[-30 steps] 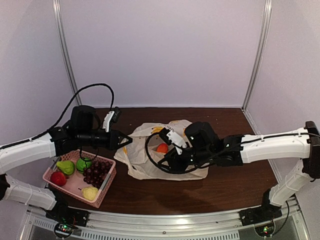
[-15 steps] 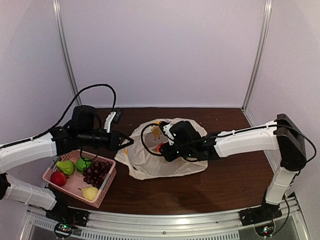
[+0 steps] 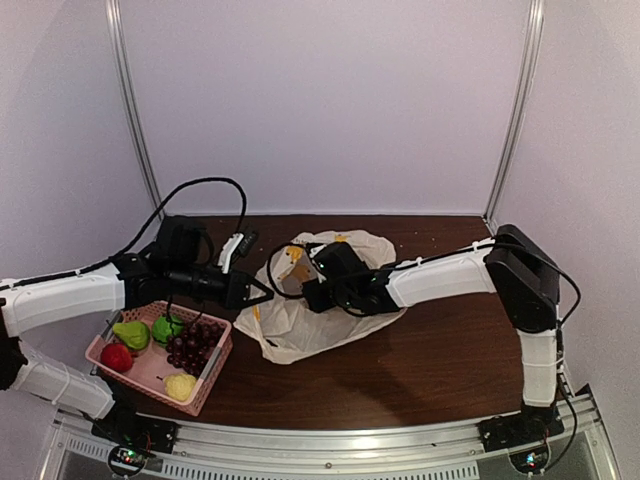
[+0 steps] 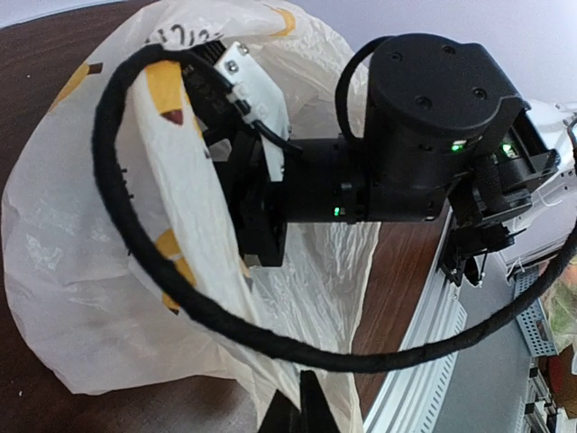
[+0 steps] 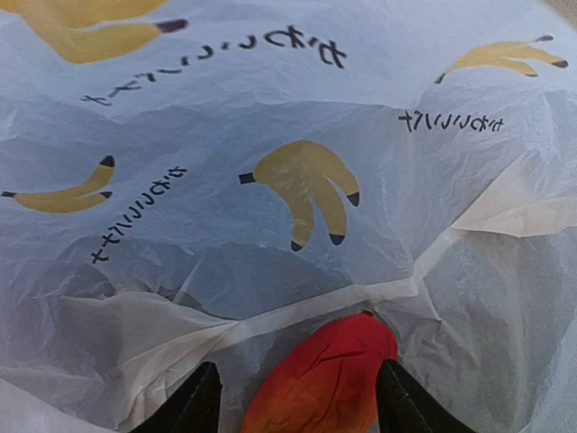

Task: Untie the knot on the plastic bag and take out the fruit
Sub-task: Reach into the gripper in the takeout bag, then pick up the fake fruit from the takeout bag.

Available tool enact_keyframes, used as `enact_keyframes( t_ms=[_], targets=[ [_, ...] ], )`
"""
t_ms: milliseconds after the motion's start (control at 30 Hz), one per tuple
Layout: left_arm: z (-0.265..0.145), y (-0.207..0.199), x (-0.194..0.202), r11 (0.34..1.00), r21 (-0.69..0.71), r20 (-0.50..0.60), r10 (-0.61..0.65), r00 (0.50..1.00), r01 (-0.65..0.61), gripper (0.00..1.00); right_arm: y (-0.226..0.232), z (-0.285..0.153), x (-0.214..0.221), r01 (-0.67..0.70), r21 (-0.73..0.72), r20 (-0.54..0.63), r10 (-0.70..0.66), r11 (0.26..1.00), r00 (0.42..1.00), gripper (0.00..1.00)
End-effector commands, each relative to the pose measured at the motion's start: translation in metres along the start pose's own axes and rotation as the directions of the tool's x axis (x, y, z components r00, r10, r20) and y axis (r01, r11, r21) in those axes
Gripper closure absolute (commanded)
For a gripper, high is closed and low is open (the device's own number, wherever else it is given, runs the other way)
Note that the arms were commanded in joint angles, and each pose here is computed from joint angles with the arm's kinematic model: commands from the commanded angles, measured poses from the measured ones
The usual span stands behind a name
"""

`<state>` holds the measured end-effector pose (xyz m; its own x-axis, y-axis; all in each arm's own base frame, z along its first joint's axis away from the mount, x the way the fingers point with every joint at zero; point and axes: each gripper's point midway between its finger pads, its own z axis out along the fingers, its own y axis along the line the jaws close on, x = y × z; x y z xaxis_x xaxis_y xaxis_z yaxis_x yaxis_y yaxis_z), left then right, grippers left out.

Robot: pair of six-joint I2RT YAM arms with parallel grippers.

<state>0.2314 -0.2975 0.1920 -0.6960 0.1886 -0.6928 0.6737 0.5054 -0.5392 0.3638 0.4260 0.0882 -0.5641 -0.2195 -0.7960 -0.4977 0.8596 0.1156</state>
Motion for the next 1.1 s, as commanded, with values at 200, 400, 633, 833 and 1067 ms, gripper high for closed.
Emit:
enact_keyframes(
  t_ms=[200, 400, 633, 833, 1067],
  targets=[
    [0.001, -0.004, 0.001, 0.999, 0.028, 0.002, 0.025, 1.0, -0.025, 1.0, -0.02, 0.039, 0.032, 0.019, 0.091, -0.108, -0.009, 0.996, 0.994, 0.34],
    [0.0, -0.001, 0.001, 1.0, 0.015, 0.018, 0.016, 1.0, -0.016, 1.0, -0.022, 0.043, 0.032, 0.012, 0.081, -0.11, -0.003, 0.997, 0.994, 0.43],
    [0.001, 0.007, -0.001, 1.0, -0.03, 0.033, -0.005, 0.999, 0.006, 1.0, -0.012, 0.02, 0.004, 0.014, 0.022, -0.056, -0.012, 1.0, 0.998, 0.6],
    [0.004, 0.013, -0.014, 0.998, -0.06, 0.081, -0.017, 0.997, 0.022, 1.0, 0.001, -0.019, -0.027, 0.03, -0.068, 0.017, -0.029, 0.997, 0.999, 0.69],
    [0.017, 0.034, -0.039, 0.986, -0.152, 0.147, -0.04, 0.988, 0.063, 1.0, 0.009, -0.072, -0.053, -0.016, -0.173, 0.114, 0.036, 0.985, 0.993, 0.69]
  ],
)
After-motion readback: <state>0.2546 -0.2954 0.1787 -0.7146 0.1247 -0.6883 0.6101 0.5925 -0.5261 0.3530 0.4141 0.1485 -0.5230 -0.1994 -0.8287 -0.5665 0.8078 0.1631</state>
